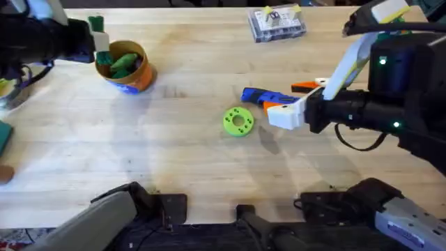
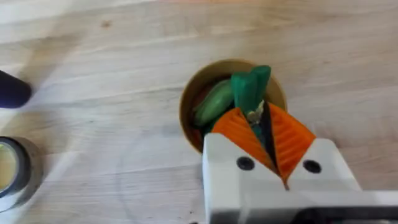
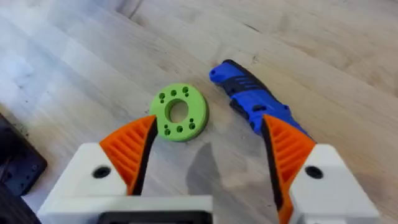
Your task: Pick up the gripper from the table and insert it into the empty holder that is missing its gripper. Then pick up a screw, insert it into the mounting hole, and use the screwdriver to tighten it. Finally, clean up the table by picking up the vegetable and placing it into the bucket.
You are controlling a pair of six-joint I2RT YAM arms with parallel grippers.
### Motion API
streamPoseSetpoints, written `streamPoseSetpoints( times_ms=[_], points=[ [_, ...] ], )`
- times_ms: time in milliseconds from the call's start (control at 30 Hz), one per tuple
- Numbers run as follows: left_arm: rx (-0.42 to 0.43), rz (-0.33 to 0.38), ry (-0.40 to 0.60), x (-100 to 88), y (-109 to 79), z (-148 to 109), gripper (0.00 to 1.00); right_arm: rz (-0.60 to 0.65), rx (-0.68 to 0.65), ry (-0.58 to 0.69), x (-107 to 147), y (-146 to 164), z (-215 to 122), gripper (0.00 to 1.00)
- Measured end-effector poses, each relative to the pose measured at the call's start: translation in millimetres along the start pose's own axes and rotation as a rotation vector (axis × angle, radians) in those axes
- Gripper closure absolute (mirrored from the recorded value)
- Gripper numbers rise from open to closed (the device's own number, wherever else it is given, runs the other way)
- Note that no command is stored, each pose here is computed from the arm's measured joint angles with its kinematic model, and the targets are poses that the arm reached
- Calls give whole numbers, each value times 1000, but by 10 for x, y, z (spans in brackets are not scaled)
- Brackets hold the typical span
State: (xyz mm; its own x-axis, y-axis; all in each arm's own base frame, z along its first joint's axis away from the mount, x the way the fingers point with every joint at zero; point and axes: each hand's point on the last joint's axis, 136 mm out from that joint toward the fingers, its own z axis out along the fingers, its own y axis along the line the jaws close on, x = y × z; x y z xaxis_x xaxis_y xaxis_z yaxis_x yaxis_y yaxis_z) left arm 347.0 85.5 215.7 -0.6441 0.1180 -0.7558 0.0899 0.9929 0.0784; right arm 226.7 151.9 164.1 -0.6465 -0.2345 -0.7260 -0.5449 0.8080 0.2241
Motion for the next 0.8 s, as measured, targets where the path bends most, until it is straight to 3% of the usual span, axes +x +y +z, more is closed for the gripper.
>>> streamPoseSetpoints(
  times_ms=[167,300,333,367,500,533,700,800],
  points=[
    [33,-29,39,88,45,350,979,0,0,0,0,0,-1,21],
    [35,-35,36,86,74,446,971,0,0,0,1,0,0,21],
    [36,-37,36,87,74,453,920,0,0,0,1,0,0,21],
    [38,-35,36,88,72,460,799,0,0,0,1,0,0,21],
    [38,-49,34,84,75,469,172,5,1,16,40,-2,-1,21],
    [38,-55,33,80,76,468,60,8,1,29,72,-2,-2,21],
    [30,-56,11,22,75,403,15,21,4,72,181,-8,-8,21],
    [10,-37,-45,-118,62,199,15,29,6,95,231,-7,-29,21]
  ],
)
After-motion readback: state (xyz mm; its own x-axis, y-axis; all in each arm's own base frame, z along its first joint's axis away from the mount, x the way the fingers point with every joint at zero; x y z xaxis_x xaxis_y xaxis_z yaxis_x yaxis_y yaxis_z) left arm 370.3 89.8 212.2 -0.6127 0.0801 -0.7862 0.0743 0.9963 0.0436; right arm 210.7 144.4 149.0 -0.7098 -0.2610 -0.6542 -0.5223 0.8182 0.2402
